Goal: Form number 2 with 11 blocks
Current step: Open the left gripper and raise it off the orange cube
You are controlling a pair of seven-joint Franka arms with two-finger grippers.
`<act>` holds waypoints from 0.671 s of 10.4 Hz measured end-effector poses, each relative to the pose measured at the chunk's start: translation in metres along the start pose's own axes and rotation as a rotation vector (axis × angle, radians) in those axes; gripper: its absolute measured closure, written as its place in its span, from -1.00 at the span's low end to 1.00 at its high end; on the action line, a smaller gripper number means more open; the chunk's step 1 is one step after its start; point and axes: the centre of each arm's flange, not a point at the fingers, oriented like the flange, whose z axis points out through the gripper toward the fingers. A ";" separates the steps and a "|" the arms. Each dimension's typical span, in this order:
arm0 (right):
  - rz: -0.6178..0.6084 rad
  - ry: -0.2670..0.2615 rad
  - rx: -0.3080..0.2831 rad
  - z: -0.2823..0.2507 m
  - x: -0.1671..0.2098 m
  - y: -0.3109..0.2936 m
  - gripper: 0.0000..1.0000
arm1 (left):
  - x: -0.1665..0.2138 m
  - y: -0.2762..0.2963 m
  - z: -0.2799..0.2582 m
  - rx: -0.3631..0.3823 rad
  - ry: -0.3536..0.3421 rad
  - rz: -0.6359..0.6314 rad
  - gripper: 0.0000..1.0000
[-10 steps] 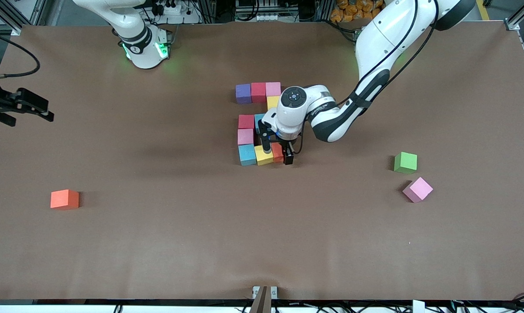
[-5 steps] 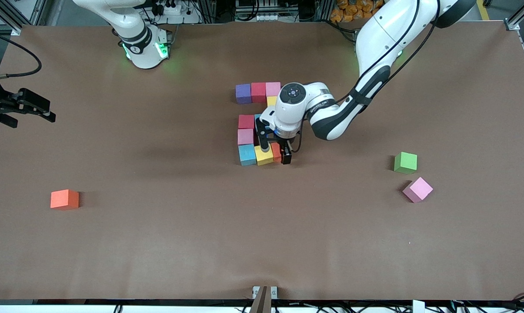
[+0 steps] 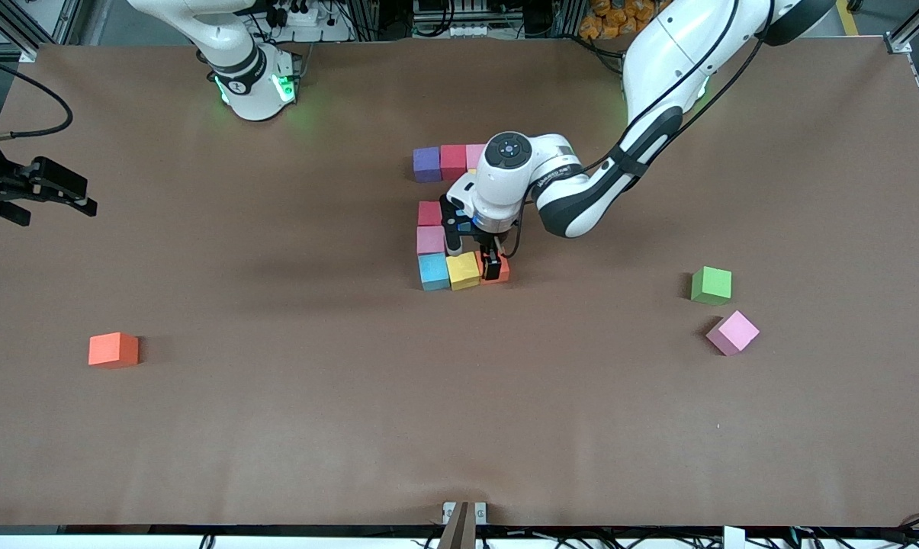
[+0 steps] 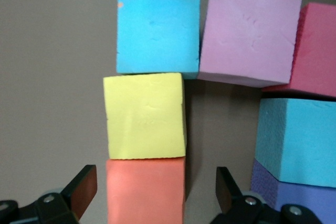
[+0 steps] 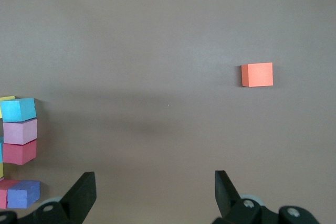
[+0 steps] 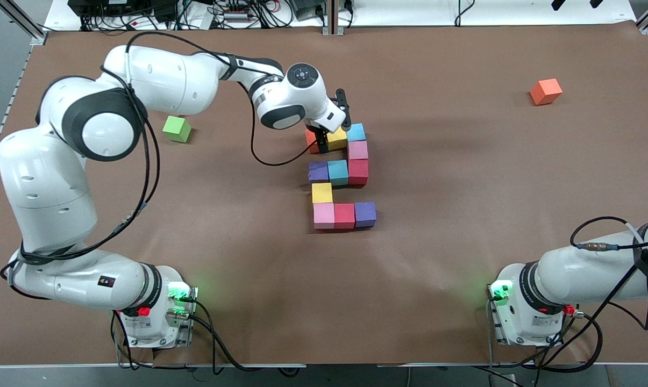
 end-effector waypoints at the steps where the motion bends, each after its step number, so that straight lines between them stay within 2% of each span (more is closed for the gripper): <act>1: 0.000 -0.001 0.000 0.000 0.000 0.000 -1.00 | -0.005 -0.012 -0.009 -0.003 0.019 -0.024 -1.00; 3: 0.002 -0.003 -0.004 0.001 0.000 0.002 -1.00 | -0.019 -0.039 -0.029 -0.009 0.043 -0.098 -1.00; 5: 0.000 -0.012 -0.020 0.002 -0.001 0.003 -1.00 | -0.017 -0.044 -0.062 -0.009 0.026 -0.226 -1.00; 7: 0.000 -0.031 -0.047 0.007 -0.004 0.006 -1.00 | -0.021 -0.063 -0.119 -0.012 -0.015 -0.388 -1.00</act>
